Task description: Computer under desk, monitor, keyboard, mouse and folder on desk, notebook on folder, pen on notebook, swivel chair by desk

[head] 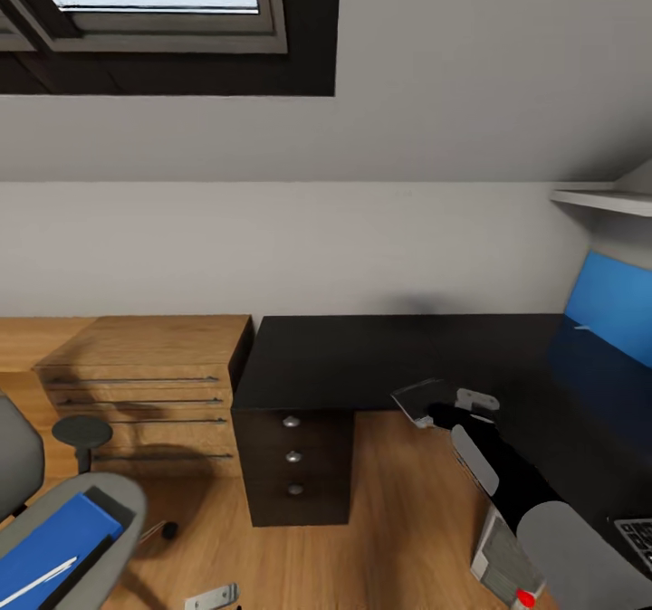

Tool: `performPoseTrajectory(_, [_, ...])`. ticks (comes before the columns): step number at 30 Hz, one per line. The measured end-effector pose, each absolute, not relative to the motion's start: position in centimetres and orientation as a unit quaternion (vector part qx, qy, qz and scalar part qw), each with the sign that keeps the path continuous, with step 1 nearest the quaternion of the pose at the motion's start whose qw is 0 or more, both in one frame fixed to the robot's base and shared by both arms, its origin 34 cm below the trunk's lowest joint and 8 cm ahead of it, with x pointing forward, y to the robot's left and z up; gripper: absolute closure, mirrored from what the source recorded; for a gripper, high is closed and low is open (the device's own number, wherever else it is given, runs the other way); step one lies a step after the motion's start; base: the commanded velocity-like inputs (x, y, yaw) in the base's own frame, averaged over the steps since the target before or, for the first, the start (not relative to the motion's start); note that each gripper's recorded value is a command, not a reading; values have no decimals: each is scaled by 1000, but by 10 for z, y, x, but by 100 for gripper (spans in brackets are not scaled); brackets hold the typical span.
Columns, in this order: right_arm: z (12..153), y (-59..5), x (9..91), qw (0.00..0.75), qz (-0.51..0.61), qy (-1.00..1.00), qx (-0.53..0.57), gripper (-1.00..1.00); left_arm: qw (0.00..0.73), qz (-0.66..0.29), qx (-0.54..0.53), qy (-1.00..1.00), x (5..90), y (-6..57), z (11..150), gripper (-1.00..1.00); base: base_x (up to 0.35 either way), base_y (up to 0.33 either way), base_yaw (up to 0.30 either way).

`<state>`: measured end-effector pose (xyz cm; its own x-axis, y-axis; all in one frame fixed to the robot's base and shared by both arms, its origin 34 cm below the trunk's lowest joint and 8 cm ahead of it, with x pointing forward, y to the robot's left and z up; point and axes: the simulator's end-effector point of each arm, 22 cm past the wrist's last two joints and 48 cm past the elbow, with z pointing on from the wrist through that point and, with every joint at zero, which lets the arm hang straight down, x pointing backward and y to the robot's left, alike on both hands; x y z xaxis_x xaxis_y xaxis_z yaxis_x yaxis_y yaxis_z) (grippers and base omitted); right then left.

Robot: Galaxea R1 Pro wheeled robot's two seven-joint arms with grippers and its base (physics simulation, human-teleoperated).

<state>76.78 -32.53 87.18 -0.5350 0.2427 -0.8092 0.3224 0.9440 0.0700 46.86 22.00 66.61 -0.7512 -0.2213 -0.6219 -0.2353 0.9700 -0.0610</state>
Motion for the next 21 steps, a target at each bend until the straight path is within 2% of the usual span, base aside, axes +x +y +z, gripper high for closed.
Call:
performPoseTrajectory(11, [869,-398,754,427,-76,890,136,100,332,11,-122,935,469,220,667,-100,-5,-3,-299])
performPoseTrajectory(21, [874,-414,755,433,-77,891,109,100,334,10,-123,934,470,220,668,-100,0,0,-268])
